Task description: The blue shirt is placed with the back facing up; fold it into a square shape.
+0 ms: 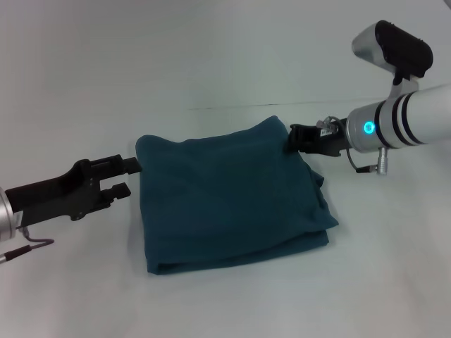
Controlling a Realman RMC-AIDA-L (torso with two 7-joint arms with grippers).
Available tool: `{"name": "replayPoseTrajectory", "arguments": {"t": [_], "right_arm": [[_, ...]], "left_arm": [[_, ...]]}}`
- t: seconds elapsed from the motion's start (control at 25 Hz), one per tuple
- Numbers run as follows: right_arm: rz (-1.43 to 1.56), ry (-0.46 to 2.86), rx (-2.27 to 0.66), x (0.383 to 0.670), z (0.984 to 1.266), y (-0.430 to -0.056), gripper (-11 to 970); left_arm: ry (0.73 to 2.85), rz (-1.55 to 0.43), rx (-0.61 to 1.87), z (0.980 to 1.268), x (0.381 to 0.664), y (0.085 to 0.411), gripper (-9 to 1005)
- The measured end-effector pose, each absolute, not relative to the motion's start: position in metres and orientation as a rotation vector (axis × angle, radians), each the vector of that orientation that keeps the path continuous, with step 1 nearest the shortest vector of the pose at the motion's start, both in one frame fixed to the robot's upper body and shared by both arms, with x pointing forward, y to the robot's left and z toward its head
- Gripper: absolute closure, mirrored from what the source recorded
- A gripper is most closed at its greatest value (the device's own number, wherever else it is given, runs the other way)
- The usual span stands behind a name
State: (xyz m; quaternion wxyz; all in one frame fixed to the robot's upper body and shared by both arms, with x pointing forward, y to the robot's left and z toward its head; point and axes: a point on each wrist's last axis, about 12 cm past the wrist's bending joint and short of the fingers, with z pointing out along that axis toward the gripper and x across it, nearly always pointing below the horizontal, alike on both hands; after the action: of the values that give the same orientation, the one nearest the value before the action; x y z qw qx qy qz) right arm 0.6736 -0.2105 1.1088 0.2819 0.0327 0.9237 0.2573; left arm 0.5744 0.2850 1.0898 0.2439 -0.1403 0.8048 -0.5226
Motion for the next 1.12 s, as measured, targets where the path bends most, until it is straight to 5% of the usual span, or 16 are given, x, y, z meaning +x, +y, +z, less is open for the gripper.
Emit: {"name": "replayPoseTrajectory", "arguments": {"t": [0.2,1.12], "right_arm": [[0.702,2.454,0.073,0.677,1.119,-0.212,944],[0.642,2.476,0.061,0.677,1.114,-0.218,929]], "left_arm": [[2.199,-1.427,-0.382,1.090,0.575,0.285,350],[2.198,-1.428,-0.379,1.091,0.575,0.284,352]]}}
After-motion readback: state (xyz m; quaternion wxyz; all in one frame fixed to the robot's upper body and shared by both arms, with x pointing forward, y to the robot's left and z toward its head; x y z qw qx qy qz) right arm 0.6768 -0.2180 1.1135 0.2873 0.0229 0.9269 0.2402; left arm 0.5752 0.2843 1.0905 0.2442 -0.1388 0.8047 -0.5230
